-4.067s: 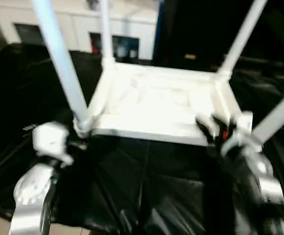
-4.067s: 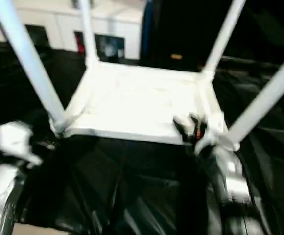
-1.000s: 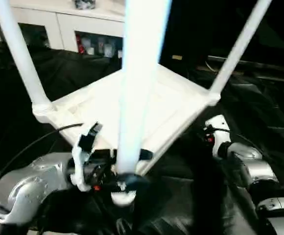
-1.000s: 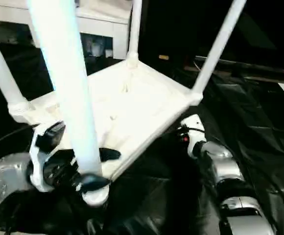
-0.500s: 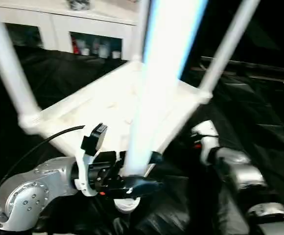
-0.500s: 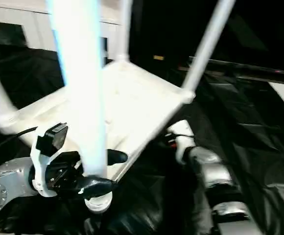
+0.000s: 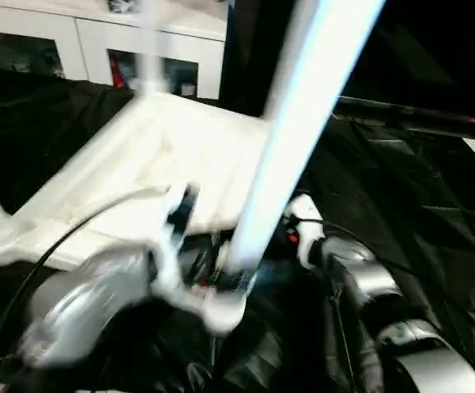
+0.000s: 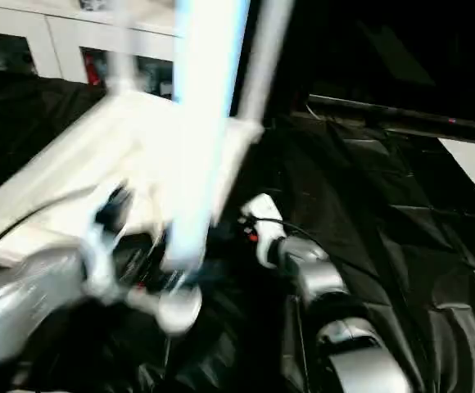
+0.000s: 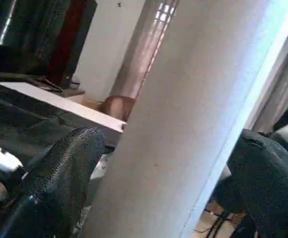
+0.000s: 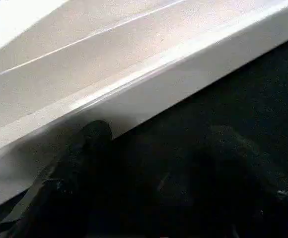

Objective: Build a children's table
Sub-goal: Rotate table base

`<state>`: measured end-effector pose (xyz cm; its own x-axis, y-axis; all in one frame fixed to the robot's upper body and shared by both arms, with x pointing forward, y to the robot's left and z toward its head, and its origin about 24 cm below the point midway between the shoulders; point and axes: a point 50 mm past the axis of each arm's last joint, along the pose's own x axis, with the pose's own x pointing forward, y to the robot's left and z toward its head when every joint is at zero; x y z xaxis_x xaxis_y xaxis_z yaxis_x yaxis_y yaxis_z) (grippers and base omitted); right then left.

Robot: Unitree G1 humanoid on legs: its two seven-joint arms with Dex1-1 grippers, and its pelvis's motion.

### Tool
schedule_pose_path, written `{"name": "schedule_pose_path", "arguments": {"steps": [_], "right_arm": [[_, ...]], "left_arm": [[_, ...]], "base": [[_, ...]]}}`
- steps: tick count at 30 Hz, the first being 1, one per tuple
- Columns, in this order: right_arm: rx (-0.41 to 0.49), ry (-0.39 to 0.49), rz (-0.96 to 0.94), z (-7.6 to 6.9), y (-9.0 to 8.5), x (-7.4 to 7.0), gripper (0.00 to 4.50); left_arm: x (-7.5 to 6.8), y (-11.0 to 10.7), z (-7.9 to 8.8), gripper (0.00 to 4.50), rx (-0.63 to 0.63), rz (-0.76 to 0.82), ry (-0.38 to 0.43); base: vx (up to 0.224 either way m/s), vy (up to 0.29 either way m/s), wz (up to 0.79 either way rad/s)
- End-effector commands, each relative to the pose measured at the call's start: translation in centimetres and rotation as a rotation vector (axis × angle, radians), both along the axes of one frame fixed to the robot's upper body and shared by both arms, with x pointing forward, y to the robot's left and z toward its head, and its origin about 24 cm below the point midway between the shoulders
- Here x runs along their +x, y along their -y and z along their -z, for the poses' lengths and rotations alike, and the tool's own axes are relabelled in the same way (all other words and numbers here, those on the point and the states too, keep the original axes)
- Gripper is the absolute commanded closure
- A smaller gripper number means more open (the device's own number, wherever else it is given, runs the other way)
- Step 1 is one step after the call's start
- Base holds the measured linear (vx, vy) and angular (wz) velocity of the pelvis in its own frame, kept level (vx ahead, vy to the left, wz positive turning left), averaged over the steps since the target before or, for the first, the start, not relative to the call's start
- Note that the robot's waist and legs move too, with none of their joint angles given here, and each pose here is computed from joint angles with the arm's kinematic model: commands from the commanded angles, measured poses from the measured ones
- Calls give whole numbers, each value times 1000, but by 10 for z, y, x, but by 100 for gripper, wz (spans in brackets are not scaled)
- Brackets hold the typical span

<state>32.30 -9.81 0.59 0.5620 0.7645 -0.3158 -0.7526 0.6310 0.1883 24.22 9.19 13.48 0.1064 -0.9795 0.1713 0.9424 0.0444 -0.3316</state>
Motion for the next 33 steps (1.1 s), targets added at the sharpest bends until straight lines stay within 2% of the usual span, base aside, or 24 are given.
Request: {"name": "schedule_pose_path", "arguments": {"steps": [1, 3, 4, 5, 6, 7, 9, 12, 14, 17, 20, 21, 25, 26, 27, 33], "right_arm": [[22, 28, -18, -7, -1, 4, 103], [9, 36, 19, -6, 7, 6, 103], [5, 43, 70, -6, 16, 8, 103], [6, 44, 86, -6, 19, 9, 103], [4, 49, 119, -7, 29, 10, 103], [4, 50, 121, -7, 30, 10, 103], [-13, 68, 163, -8, 53, 8, 103], [-14, 76, 175, -10, 62, 6, 103], [-24, 103, 187, -13, 80, 0, 103], [-26, 110, 192, -14, 85, -1, 103], [-42, 137, 172, -20, 101, -9, 103], [-43, 138, 170, -20, 101, -9, 103], [-90, 141, 72, -26, 112, -20, 103], [-90, 141, 72, -26, 112, -20, 103], [-120, 129, 12, -27, 115, -27, 103], [-173, 87, -150, -31, 122, -45, 103]], "left_arm": [[13, 13, 1, 5, 41, -24, 45], [25, 18, 3, 5, 82, -79, 85], [34, 20, 8, 5, 141, -122, 107], [38, 20, 11, 5, 164, -140, 111], [47, 22, 16, 5, 225, -195, 149], [48, 22, 16, 5, 230, -199, 152], [68, 21, 25, 5, 345, -336, 206], [74, 20, 26, 5, 350, -373, 217], [83, 17, 25, 5, 356, -432, 237], [84, 17, 27, 5, 368, -423, 250], [74, 9, 35, 5, 414, -291, 277], [74, 9, 36, 5, 416, -285, 278], [65, -8, 54, 5, 553, -134, 317], [65, -8, 54, 5, 553, -134, 317], [65, -16, 60, 5, 606, -100, 313], [70, -36, 69, 48, 710, -62, 302]], "base": [[0, 0, 0], [0, 0, 0], [0, 0, 0], [0, 0, 0], [0, 0, 0], [0, 0, 0], [0, 0, 0], [0, 0, 0], [0, 0, 0], [0, 0, 0], [0, 0, 0], [0, 0, 0], [0, 0, 0], [0, 0, 0], [0, 0, 0], [0, 0, 0]]}}
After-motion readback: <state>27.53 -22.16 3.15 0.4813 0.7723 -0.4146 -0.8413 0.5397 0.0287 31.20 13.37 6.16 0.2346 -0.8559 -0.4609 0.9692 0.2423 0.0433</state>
